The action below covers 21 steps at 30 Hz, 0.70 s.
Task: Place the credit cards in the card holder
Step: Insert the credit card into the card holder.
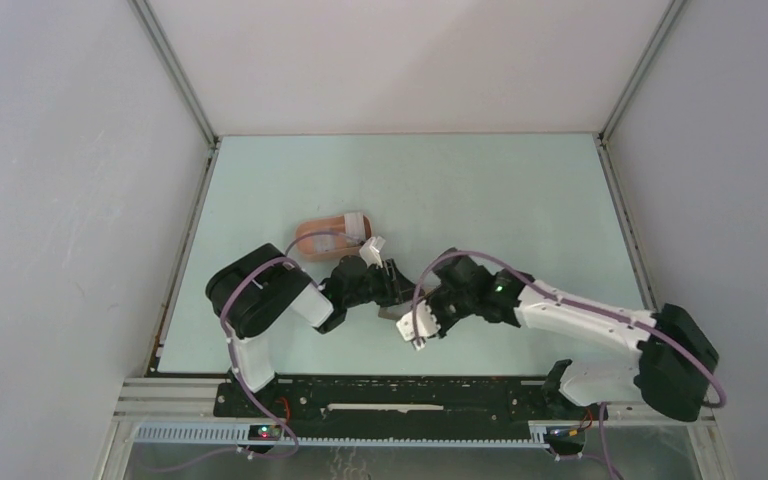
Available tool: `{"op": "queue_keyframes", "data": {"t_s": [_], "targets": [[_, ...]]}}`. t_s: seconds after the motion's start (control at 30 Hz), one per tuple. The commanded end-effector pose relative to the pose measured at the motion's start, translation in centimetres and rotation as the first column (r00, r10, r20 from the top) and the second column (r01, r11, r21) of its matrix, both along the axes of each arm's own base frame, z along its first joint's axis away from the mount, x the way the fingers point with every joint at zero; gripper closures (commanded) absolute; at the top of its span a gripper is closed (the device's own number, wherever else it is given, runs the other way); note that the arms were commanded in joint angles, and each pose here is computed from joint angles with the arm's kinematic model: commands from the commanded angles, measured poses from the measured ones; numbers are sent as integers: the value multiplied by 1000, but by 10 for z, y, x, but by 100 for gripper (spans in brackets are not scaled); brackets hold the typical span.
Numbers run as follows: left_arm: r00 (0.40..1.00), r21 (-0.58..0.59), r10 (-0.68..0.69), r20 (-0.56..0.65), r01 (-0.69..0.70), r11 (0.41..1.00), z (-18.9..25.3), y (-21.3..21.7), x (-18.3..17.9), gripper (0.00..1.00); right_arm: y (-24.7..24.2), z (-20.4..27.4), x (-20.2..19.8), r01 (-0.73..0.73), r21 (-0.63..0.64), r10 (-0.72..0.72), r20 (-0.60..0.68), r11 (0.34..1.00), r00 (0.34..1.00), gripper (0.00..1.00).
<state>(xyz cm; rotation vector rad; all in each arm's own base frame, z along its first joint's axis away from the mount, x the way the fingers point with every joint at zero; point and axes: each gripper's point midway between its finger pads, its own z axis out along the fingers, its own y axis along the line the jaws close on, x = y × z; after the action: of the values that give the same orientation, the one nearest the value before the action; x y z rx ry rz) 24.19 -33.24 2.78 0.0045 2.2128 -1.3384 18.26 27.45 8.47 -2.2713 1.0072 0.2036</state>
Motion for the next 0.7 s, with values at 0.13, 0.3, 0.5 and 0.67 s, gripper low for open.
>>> {"op": "queue_keyframes", "data": {"t_s": [0.13,0.3,0.5,0.67], "targets": [[999,119,38,33,-41,992,-5,18,-1,55,-22,44,-22,232,172,-115,-510,957,852,59],[994,119,53,100,-65,991,10,17,1,55,-20,71,-2,495,75,-238,-808,866,539,61],[991,147,25,131,-44,988,15,9,-8,58,-19,64,7,631,-201,-344,-932,749,112,63],[992,193,13,126,-37,981,8,6,-18,62,-25,25,26,697,-405,-461,-879,592,-120,62]]}}
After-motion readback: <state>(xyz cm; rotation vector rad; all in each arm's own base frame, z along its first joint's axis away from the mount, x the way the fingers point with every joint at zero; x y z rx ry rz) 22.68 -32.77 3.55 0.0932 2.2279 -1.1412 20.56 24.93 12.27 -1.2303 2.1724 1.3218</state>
